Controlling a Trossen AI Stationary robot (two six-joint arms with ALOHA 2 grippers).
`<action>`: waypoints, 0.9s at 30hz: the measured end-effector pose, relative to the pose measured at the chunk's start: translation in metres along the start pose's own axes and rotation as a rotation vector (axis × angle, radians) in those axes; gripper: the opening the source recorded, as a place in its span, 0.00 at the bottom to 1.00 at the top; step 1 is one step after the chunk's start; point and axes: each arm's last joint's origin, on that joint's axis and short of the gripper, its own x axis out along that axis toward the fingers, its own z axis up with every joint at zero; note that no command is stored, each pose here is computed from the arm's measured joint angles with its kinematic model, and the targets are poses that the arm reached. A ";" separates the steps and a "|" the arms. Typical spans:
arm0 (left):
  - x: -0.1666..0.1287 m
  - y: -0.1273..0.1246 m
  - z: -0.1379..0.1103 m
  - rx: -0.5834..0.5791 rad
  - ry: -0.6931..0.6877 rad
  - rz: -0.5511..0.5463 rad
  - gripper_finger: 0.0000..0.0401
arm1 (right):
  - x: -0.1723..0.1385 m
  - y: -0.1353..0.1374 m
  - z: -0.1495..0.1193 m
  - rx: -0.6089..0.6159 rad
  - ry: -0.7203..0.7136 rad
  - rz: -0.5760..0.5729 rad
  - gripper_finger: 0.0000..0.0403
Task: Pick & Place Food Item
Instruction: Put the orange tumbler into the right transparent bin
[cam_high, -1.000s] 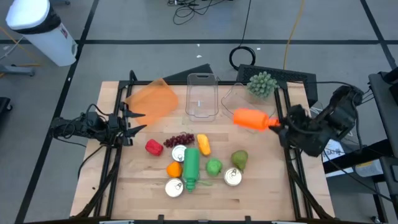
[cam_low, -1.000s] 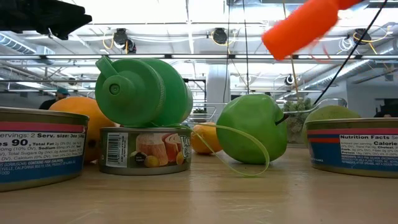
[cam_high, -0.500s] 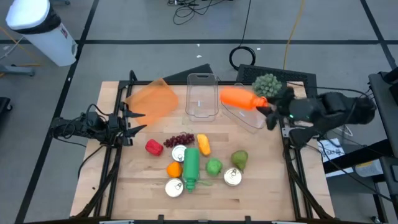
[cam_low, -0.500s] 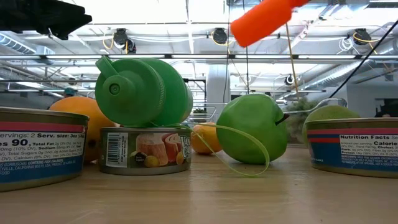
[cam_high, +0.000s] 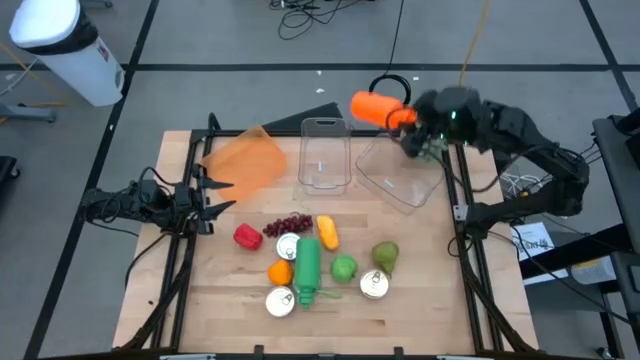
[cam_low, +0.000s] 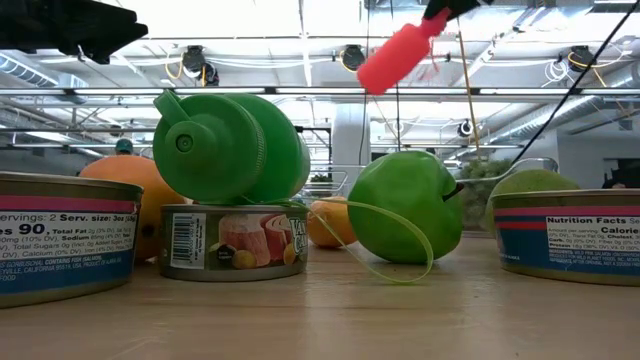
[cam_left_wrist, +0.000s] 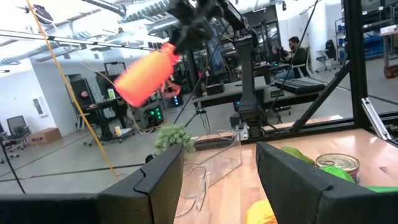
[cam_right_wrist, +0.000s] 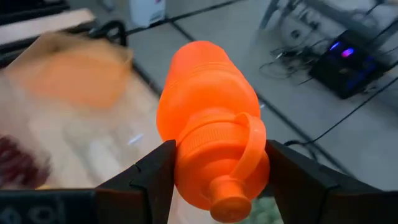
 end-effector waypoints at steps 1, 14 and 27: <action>0.000 0.000 0.000 0.000 0.000 0.000 0.53 | -0.002 -0.005 0.006 0.001 -0.009 -0.016 0.52; 0.000 0.000 0.000 0.000 0.000 0.000 0.53 | -0.046 -0.047 0.041 -0.027 -0.204 -0.356 0.52; 0.000 0.000 0.000 0.000 0.000 0.000 0.53 | 0.010 -0.024 0.005 -0.049 0.350 -0.084 0.52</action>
